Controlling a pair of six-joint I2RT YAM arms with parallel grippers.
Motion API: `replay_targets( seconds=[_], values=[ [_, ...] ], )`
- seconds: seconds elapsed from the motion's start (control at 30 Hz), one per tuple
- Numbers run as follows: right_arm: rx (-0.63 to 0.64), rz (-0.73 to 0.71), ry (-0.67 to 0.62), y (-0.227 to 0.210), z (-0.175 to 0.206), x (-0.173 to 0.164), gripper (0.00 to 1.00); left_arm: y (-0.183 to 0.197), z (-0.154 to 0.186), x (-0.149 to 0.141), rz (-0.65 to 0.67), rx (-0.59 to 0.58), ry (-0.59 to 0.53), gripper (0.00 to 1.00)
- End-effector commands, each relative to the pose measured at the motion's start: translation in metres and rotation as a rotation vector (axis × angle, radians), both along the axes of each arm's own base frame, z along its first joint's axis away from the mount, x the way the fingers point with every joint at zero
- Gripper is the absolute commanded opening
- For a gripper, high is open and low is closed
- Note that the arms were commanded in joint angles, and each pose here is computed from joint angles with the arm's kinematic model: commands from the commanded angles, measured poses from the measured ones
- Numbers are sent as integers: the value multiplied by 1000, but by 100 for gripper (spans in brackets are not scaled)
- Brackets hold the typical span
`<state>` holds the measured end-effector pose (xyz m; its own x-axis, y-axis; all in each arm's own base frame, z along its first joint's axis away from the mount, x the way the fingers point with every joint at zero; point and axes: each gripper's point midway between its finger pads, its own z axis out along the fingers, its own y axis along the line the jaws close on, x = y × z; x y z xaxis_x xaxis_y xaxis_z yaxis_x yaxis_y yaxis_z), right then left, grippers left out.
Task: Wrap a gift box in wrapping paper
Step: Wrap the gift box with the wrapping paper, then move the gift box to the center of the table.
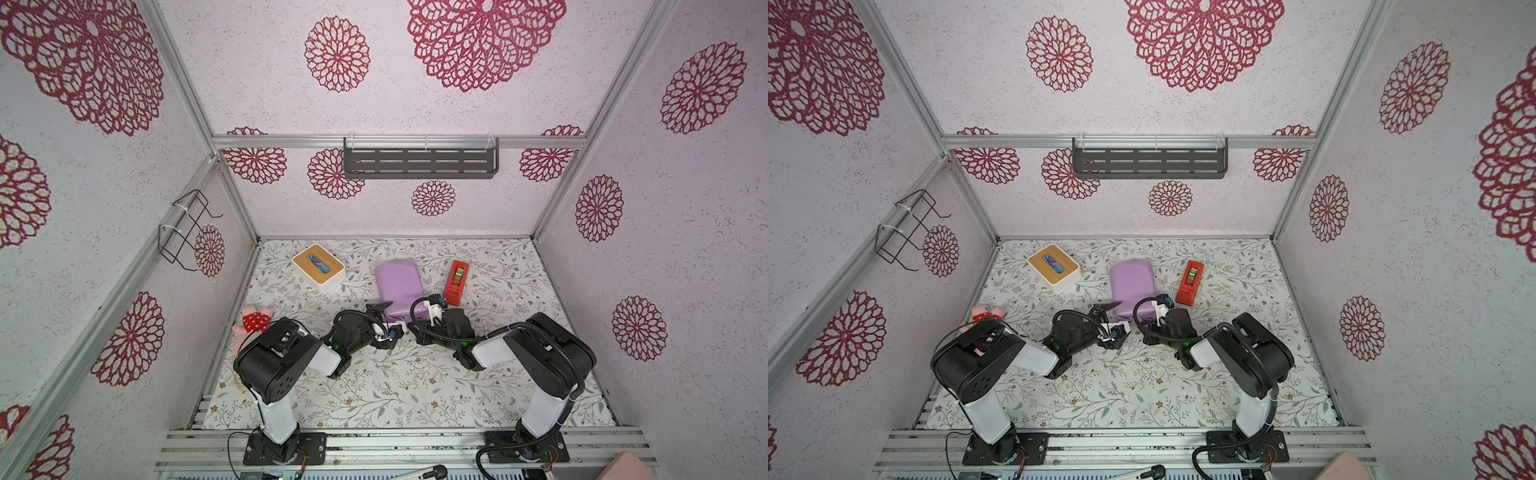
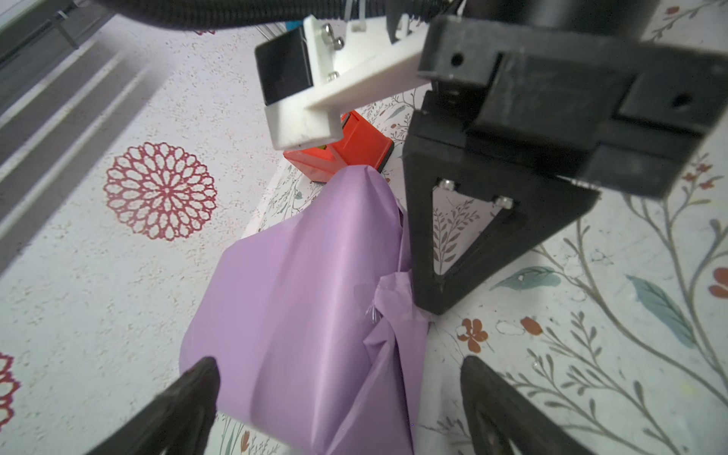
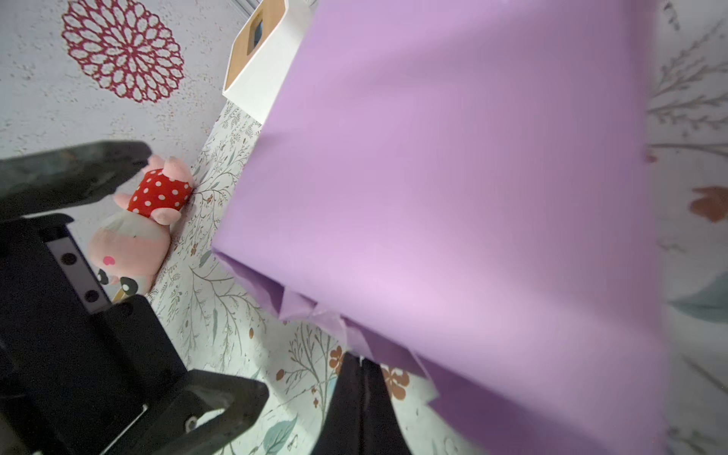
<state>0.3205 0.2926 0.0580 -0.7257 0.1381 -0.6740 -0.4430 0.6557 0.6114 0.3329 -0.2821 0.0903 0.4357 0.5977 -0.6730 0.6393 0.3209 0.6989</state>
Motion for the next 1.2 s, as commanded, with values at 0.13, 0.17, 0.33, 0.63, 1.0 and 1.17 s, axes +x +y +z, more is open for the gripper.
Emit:
replay_targets(
  seconds=[0.13, 0.17, 0.33, 0.63, 1.0, 1.17],
  values=[
    [96, 43, -113, 11, 42, 1, 0, 15, 21, -4, 68, -120, -7, 98],
    [94, 40, -113, 12, 41, 2, 0, 17, 22, -4, 79, -129, -8, 98],
    [62, 6, -87, 13, 32, 14, 0, 25, 27, 0, 125, -160, -23, 98],
    [66, 9, -82, 19, 35, 20, 0, 30, 26, 6, 173, -159, -17, 98],
    [40, -36, -169, -24, 91, -2, 12, 52, 68, 18, 345, -535, 101, 98],
    [-94, -191, -88, -47, 97, 35, 39, 79, 71, 39, 641, -902, 485, 92]
  ],
)
